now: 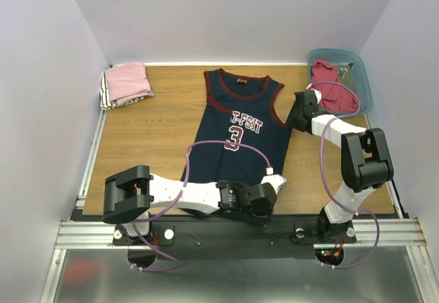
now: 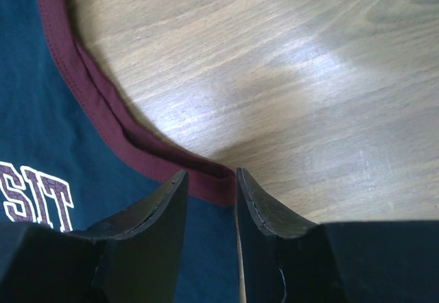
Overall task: Fold and stack the tank tops
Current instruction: Fold the tank top
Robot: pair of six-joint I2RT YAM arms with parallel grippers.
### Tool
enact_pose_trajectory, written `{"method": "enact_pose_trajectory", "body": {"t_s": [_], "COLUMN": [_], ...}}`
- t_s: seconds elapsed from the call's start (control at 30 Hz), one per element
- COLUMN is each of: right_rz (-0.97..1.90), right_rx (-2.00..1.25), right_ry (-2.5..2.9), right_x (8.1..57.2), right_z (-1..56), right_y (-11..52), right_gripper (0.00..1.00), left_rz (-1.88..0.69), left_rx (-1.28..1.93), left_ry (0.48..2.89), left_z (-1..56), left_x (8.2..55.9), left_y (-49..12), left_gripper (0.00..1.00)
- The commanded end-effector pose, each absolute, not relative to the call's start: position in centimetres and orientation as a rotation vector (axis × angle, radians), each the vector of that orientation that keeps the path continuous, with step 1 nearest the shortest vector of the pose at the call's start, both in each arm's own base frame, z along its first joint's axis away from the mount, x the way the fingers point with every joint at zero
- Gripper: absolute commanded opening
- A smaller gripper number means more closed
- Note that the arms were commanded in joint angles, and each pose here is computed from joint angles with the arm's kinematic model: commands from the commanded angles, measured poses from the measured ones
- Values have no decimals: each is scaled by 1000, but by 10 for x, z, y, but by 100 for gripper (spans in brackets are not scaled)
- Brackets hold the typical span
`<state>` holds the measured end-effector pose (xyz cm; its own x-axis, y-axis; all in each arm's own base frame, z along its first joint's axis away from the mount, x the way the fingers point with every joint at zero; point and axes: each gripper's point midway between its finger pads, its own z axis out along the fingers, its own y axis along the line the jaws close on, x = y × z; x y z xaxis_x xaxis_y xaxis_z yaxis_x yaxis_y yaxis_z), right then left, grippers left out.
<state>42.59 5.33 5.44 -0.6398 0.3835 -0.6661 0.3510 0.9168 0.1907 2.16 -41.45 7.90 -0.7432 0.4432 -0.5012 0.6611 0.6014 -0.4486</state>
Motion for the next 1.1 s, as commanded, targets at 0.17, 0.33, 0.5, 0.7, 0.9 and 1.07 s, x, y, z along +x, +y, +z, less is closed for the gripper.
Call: {"method": "enact_pose_trajectory", "body": {"t_s": [0.17, 0.33, 0.5, 0.7, 0.9, 1.07], "right_rz": [76, 64, 60, 89, 81, 87], "right_rx": [543, 537, 542, 549, 566, 592], "right_ry": [2299, 2305, 2318, 2275, 2229, 2205], "right_x": [430, 428, 425, 445, 475, 497], "right_z": [43, 41, 34, 47, 60, 67], "right_y": [53, 51, 50, 55, 51, 46], "right_gripper": [40, 40, 40, 13, 0, 0], "left_rz": [-928, -932, -941, -937, -972, -1018], "left_rx": [907, 898, 895, 892, 832, 832], "left_ry": [2483, 2484, 2482, 2475, 2456, 2407], "left_z": [78, 78, 80, 81, 86, 102], "left_x": [21, 23, 23, 29, 51, 65], "left_y": [-416, -414, -414, -412, -405, -416], "left_gripper": [0, 0, 0, 0, 0, 0]}}
